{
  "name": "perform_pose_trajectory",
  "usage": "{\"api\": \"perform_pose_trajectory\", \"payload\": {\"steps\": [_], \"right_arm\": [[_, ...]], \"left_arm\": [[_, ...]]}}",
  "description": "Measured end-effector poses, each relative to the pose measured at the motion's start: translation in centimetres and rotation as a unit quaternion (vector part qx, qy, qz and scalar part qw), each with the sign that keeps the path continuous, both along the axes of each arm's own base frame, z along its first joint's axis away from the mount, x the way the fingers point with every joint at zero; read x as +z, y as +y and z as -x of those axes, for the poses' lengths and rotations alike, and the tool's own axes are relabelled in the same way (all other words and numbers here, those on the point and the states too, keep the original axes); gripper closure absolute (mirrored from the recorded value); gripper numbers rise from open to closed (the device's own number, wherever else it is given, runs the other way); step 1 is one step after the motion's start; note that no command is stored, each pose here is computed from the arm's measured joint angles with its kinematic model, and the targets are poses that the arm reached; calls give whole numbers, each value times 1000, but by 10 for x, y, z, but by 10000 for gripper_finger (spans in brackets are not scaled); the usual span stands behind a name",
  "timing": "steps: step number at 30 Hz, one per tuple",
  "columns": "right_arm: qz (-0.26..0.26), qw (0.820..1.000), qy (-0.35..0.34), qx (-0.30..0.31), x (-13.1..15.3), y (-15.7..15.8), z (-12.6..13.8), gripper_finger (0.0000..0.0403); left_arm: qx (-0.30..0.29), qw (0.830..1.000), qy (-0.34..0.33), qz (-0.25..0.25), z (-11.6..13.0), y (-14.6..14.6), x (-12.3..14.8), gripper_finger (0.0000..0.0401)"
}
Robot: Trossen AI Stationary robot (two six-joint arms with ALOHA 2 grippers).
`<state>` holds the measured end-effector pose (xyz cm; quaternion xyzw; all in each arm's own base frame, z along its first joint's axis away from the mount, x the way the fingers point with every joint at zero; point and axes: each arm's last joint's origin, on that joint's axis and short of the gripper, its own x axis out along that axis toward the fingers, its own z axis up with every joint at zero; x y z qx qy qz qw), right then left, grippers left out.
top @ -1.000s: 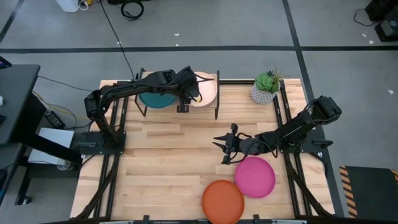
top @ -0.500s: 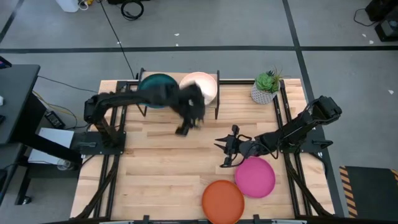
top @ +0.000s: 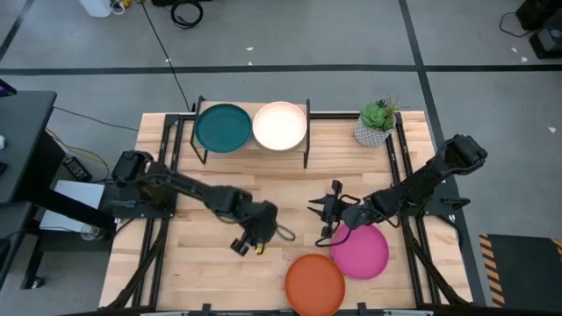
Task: Place and stack plates onto a shelf
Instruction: Stack the orange plate on top of the dark blue plate on the shelf
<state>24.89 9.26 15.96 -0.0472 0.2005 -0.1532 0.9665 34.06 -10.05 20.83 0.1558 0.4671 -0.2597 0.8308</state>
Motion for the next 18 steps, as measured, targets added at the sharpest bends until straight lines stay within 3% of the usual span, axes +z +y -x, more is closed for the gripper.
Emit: {"api": "perform_pose_trajectory", "payload": {"steps": [2, 5, 8, 15, 18], "right_arm": [[-20, 999, 26, 39, -1, -2, -3, 306], [-93, 988, 70, 104, 10, -2, -16, 306], [-154, 971, 136, 123, 19, -3, -28, 306], [-231, 923, 237, 195, 24, 14, -64, 298], [-244, 903, 283, 214, 21, 25, -75, 292]], "left_arm": [[-8, 1000, -6, 3, 7, -8, -14, 249], [-8, 1000, -26, 1, 17, -14, -36, 249], [8, 999, -43, -5, 26, -11, -50, 249], [47, 997, -53, -11, 52, -8, -53, 249], [52, 994, -92, 3, 64, -12, -51, 249]]}}
